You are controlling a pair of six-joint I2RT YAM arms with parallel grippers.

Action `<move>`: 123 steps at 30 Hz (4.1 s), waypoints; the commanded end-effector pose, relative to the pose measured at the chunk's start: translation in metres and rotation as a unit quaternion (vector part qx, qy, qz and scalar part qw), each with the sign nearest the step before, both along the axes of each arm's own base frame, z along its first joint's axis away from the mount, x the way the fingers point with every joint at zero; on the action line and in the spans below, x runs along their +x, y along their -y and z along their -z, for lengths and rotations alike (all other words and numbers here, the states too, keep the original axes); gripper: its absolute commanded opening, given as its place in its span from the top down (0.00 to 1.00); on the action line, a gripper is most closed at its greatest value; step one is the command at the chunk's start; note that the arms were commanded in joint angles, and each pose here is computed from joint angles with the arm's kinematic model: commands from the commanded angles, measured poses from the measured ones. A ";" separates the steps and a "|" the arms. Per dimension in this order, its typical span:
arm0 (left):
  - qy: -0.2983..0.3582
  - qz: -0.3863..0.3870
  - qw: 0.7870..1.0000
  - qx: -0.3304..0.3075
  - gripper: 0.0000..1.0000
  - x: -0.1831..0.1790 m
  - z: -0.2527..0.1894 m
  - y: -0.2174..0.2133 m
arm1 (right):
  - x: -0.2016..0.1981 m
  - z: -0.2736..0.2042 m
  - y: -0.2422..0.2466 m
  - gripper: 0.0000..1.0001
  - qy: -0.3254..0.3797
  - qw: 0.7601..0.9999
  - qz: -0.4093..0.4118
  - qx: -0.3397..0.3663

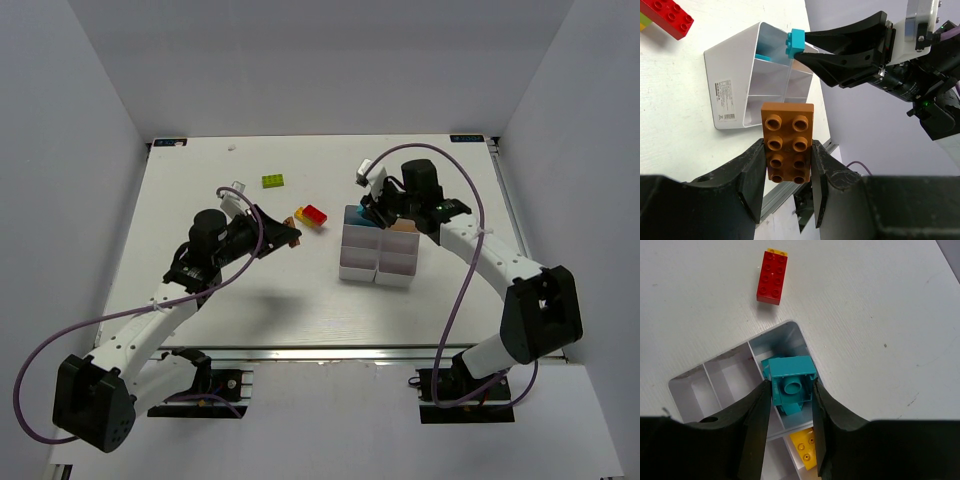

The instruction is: Sort the legos into containers by color

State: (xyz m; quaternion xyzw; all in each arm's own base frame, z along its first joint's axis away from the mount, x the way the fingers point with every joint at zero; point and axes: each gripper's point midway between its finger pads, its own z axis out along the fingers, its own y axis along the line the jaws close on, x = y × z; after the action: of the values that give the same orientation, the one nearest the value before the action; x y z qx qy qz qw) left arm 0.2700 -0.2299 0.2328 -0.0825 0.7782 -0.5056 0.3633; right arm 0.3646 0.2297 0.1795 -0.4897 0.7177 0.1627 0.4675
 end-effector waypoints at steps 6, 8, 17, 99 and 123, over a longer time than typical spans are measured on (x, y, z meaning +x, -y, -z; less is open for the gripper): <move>0.014 -0.006 1.000 -0.009 0.92 -0.001 -0.010 -0.003 | 0.011 0.005 -0.002 0.60 0.029 1.000 0.004 -0.010; 0.016 -0.006 1.000 -0.009 0.92 -0.001 -0.011 -0.003 | 0.010 0.007 -0.002 0.52 0.028 1.000 0.004 -0.011; 0.016 -0.003 1.000 -0.016 0.92 0.000 -0.012 -0.001 | 0.007 0.008 -0.002 0.46 0.025 1.000 0.003 -0.010; 0.141 -0.121 0.921 0.343 0.39 0.077 0.058 0.148 | 0.009 -0.060 0.055 0.84 -0.015 0.984 0.112 0.140; 0.040 -0.232 0.942 0.238 0.02 0.029 0.004 -0.032 | -0.007 0.029 0.239 0.18 -0.236 0.855 0.460 0.034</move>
State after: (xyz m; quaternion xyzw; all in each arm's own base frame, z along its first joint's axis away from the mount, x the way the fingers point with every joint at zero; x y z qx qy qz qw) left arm 0.3137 -0.2173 0.2416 -0.1346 0.8119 -0.2178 0.5247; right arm 0.3588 0.0117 0.1509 -0.1531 0.9200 0.0818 0.3513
